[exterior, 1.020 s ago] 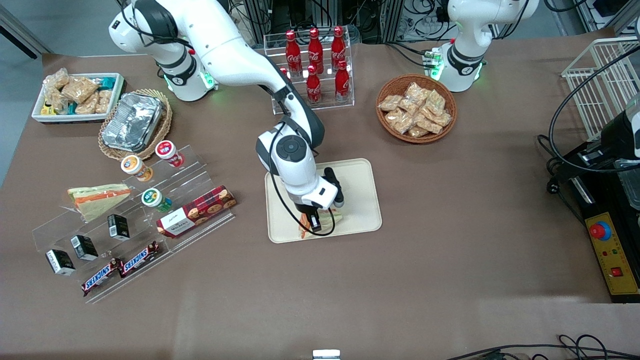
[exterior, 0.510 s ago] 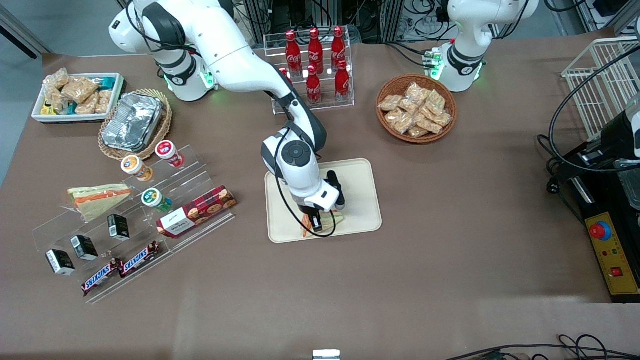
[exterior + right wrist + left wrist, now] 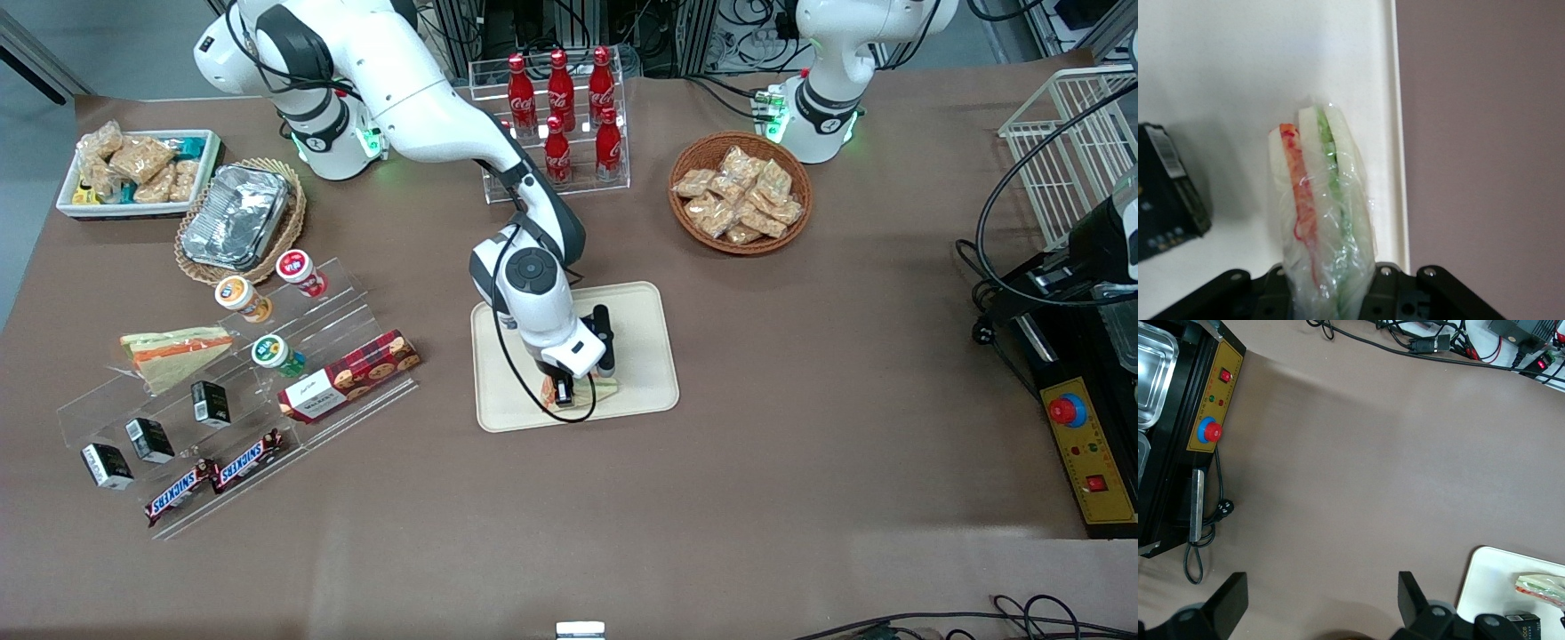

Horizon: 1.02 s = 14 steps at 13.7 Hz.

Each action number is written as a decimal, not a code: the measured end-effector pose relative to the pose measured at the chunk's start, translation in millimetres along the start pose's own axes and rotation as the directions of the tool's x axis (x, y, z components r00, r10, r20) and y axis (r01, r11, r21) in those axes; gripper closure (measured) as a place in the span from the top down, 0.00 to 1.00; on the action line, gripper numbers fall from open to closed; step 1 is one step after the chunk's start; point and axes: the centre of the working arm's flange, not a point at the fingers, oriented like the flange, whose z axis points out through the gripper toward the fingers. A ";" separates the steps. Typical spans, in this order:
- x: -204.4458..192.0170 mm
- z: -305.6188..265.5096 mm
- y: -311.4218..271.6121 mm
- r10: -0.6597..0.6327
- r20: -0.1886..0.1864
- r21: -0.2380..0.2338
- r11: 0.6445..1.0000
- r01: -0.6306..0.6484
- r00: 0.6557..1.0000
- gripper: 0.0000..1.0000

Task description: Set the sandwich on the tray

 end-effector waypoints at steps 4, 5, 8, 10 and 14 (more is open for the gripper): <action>4.5 -0.5 -6.0 0.046 0.011 0.020 0.999 -0.047 0.999 0.21; 4.2 -0.7 -6.2 0.050 0.014 0.023 0.998 -0.051 0.999 0.28; 1.9 -4.8 -4.7 0.090 0.028 0.038 0.995 -0.091 0.996 0.58; -0.9 -20.3 1.9 0.115 0.043 0.051 0.992 -0.117 0.992 0.78; -36.1 -108.3 46.7 0.187 0.083 0.065 0.979 -0.193 0.979 0.99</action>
